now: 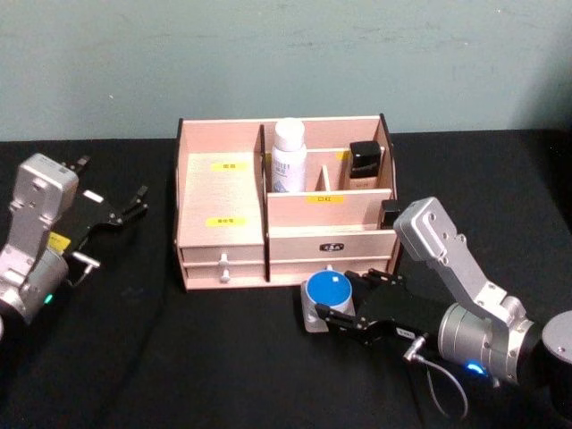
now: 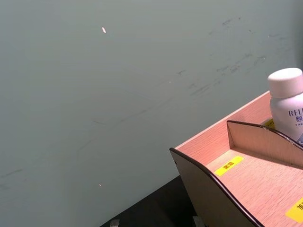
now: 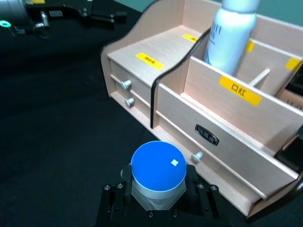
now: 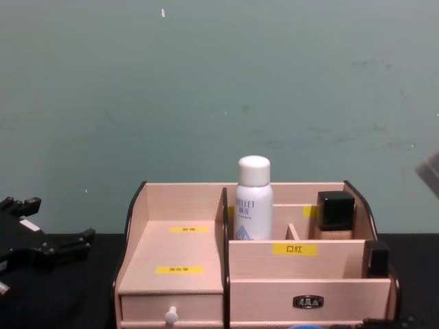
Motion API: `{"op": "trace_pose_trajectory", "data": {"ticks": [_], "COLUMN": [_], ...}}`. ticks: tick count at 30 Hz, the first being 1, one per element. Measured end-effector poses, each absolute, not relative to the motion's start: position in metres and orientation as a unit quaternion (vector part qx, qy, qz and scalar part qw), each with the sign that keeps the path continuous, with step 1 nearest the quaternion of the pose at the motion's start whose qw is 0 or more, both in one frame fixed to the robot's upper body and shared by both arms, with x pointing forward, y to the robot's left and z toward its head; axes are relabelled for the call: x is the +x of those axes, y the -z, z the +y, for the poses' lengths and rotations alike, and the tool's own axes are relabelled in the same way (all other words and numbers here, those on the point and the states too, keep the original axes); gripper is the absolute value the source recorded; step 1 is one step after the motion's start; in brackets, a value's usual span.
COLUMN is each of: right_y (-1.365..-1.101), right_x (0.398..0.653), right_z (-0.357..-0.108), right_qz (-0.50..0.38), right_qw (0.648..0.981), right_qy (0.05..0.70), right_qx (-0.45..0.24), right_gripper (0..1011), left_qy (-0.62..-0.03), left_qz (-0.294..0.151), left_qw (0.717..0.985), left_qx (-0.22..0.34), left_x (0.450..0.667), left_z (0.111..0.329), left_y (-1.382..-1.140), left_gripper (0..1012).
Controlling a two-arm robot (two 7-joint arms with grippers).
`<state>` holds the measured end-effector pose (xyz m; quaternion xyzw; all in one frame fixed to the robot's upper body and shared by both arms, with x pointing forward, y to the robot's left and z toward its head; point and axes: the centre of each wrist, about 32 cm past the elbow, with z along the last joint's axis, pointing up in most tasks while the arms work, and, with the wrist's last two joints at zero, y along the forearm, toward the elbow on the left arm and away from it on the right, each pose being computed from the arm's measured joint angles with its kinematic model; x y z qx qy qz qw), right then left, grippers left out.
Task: Pick up the facial cleanser and watermelon frost from the table and place them into the tiered storage box.
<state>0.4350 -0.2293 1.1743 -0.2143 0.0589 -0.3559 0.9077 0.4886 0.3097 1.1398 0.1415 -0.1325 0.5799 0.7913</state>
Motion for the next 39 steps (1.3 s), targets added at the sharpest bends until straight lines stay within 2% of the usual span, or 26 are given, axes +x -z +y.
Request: {"op": "trace_pose_trajectory", "data": {"ticks": [17,27,39], "right_y": [-1.212,-1.233,-1.235], "right_x": [0.438,0.447,0.476], "right_z": [-0.217,-0.186,-0.153], "right_qz": [0.013,-0.002,-0.002], "right_qw": [0.925,0.941,0.939], "right_qy": [0.331,0.298,0.305], "right_qx": [-0.186,-0.161,-0.157], "right_gripper": [687,689,687], "left_qy": [-0.58,-0.58,-0.58], "left_qz": [-0.132,-0.132,-0.132], "left_qw": [0.791,0.791,0.791], "left_qx": [0.141,0.141,0.141], "left_x": [0.489,0.489,0.489], "left_z": [0.31,0.31,0.31], "left_y": [-1.14,-1.14,-1.14], "left_gripper": [1001,1001,1001]}}
